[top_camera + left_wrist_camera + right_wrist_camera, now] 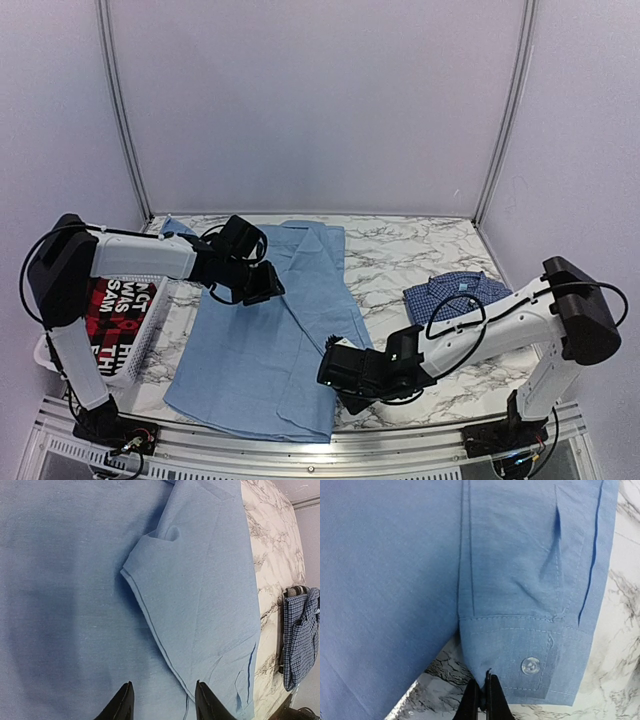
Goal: Fold and stack the long sleeve shirts
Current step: Adjust the sleeve of the 1/3-folded shirt.
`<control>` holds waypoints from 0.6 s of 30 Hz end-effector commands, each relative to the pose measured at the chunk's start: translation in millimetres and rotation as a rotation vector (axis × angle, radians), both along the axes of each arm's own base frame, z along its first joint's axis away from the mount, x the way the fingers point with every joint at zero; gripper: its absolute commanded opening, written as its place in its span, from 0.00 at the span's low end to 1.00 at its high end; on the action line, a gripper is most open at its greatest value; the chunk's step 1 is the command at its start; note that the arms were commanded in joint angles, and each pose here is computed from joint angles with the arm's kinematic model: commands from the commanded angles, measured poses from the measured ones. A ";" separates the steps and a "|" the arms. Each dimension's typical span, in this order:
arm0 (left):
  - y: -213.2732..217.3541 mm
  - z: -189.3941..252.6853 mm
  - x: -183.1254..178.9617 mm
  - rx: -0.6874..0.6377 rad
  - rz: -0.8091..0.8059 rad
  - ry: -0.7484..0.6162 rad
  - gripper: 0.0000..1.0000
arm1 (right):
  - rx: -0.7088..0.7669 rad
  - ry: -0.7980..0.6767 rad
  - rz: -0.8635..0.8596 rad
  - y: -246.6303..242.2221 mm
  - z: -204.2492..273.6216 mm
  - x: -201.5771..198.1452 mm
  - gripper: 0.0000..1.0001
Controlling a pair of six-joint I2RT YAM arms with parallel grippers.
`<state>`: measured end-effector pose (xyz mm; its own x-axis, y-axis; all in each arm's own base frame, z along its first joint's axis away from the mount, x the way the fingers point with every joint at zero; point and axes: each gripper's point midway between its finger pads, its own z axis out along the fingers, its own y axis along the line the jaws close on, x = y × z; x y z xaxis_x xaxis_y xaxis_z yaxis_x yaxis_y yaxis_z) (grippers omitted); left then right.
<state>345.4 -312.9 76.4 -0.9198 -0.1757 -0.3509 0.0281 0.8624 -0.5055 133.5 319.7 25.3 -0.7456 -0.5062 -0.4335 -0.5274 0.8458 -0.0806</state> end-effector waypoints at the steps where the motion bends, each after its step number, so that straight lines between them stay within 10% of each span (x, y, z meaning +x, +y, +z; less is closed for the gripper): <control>1: -6.8 2.1 9.7 -0.029 -0.007 -0.003 0.42 | 0.009 -0.047 0.002 9.5 31.5 7.4 0.00; 18: -0.4 -9.6 30.4 -0.104 0.052 0.062 0.43 | 0.114 0.082 0.225 96.2 92.4 -9.6 0.00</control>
<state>364.7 -307.4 70.5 -0.9251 -0.2398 -0.2944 -0.0358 0.8270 -0.5611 136.9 405.6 124.7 -0.6726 -0.5402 -0.5057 -0.6471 0.7609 0.0478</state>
